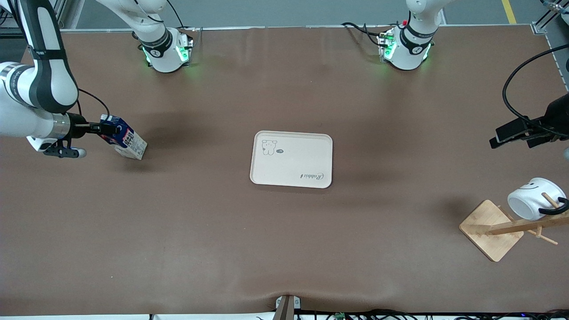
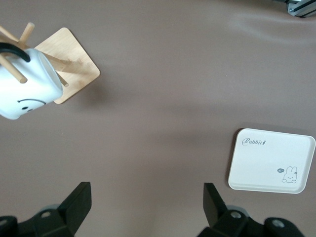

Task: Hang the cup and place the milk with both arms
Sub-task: 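Set the milk down, open the right gripper while the left gripper withdraws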

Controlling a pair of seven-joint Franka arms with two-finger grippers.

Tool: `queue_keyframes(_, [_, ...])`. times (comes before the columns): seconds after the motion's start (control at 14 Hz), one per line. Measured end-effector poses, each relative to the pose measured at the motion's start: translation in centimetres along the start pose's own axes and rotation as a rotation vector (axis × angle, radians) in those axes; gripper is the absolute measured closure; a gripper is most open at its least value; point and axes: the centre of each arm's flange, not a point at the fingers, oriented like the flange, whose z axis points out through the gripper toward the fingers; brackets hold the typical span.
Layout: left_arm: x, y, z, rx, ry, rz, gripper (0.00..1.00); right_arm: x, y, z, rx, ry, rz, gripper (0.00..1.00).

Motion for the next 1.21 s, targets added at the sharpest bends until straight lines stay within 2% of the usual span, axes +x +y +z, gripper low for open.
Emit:
queue_keyframes(0.36, [-0.2, 1.2, 0.0, 0.124, 0.017, 0.041, 0.0, -0.6, -4.1, -9.2, -0.01, -0.046, -0.075, 0.0])
queue_keyframes(0.5, [-0.4, 1.8, 0.0, 0.134, 0.011, 0.058, 0.0, -0.8, -5.2, -12.0, -0.016, -0.047, -0.094, 0.0])
queue_keyframes(0.79, [-1.5, 3.9, 0.2, 0.193, -0.029, 0.074, 0.0, -0.3, -6.0, -18.4, -0.038, 0.034, -0.111, 0.0])
queue_keyframes(1.07, [-3.8, 6.7, 0.0, 0.241, -0.048, 0.105, 0.0, -3.3, -7.6, -26.2, -0.056, 0.102, -0.137, 0.0])
queue_keyframes(1.21, [-4.8, 6.7, -0.1, 0.244, -0.043, 0.102, 0.0, -4.9, -10.0, -29.2, -0.072, 0.156, -0.179, 0.0])
